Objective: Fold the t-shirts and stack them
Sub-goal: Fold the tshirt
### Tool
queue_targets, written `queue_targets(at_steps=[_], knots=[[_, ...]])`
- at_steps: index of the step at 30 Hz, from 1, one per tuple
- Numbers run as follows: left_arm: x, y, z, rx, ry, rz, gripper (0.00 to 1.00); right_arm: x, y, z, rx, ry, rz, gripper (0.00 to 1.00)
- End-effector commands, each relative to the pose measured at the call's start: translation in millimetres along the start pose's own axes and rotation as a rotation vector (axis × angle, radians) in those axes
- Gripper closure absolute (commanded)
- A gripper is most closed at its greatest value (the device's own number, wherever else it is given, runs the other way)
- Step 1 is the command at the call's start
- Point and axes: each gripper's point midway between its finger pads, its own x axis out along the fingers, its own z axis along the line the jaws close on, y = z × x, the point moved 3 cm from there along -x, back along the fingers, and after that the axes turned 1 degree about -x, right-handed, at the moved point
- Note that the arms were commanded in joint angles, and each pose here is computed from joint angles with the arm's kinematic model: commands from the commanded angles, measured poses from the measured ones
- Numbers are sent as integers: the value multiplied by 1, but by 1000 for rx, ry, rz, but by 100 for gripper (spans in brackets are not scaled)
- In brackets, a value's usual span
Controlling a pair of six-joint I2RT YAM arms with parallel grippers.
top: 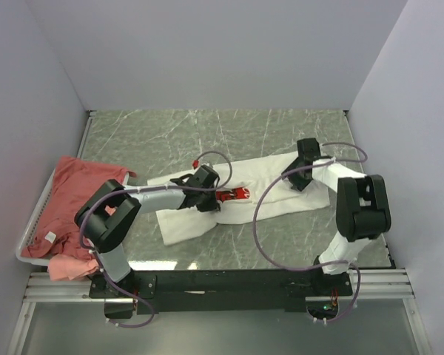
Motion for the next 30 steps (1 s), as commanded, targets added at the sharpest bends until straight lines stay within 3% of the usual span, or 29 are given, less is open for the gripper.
queue_targets(at_steps=[1,9,18,25,30], knots=[[7,43,-20,-14,35,138,88,19,-11,8,-106,40,68,46],[11,72,-82,-67,184,241,89,39,-59,61,-198,59,85,47],[13,58,-156,-123,412,330,88,63,-96,118,-281,40,90,46],[-2,35,-195,-145,566,344,77,73,-107,145,-365,-65,80,46],[-21,-1,-184,-117,611,265,67,26,-130,165,-388,-170,-29,41]])
